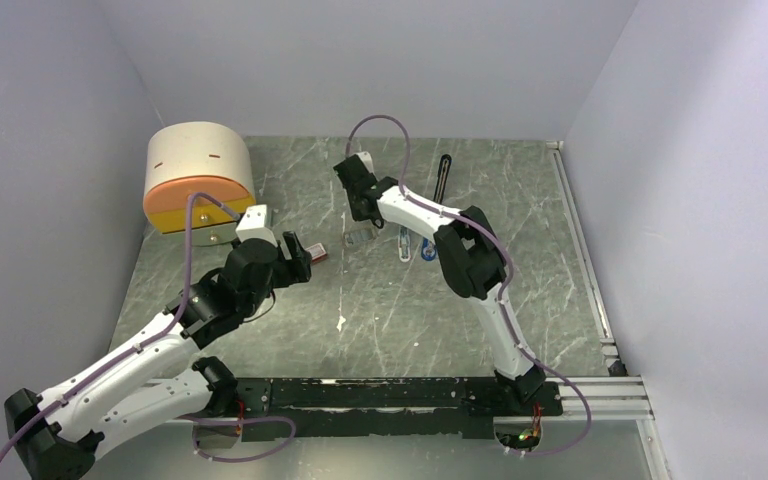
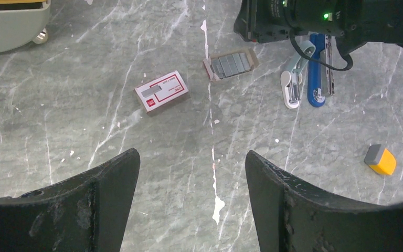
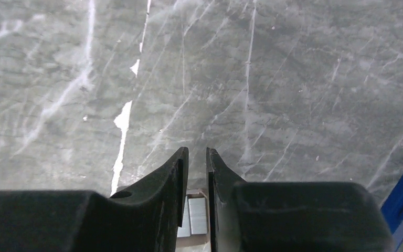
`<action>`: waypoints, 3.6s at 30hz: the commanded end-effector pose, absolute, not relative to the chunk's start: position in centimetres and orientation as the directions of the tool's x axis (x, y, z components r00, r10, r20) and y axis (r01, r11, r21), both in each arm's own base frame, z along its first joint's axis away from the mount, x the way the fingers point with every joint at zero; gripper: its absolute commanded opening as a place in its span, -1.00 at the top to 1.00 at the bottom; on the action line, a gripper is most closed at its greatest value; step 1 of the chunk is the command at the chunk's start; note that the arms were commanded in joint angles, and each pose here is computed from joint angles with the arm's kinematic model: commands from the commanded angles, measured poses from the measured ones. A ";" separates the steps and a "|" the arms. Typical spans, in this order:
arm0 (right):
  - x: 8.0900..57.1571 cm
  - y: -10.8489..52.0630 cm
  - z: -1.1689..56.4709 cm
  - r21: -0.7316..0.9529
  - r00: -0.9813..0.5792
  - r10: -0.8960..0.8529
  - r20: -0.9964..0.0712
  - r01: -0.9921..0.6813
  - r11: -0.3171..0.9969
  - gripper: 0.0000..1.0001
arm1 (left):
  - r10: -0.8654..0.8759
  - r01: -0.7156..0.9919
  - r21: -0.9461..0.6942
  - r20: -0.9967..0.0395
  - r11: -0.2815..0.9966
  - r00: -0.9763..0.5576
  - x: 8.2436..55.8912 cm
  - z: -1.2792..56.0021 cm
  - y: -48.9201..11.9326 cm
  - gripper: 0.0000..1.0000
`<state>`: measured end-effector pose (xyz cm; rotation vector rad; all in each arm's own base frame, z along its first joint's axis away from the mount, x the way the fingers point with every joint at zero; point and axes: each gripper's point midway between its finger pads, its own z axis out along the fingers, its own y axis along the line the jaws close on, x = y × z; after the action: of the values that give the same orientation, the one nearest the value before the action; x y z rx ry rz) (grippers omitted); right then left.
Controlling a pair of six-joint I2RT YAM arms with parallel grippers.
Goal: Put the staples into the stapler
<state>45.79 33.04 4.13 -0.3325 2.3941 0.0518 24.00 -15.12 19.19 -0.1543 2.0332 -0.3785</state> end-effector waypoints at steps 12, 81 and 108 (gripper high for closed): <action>44.0 30.7 1.4 -0.114 -0.771 -0.286 -0.569 -0.271 0.956 0.53 | -0.271 0.033 -0.320 -0.850 0.947 -0.452 24.2 19.6 -14.6 -0.56; 39.5 36.9 2.5 -0.060 -0.630 -0.522 -0.575 -0.605 0.794 0.45 | -0.270 0.034 -0.319 -0.850 0.947 -0.453 24.2 19.4 -14.7 -0.56; 38.7 36.5 0.4 -0.065 -0.632 -0.565 -0.531 -0.634 0.770 0.44 | -0.270 0.030 -0.317 -0.849 0.948 -0.455 24.2 19.3 -14.5 -0.56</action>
<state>39.51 36.74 2.46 -0.8494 2.3824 0.1862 24.12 -14.89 19.20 -0.1628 2.0284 -0.3646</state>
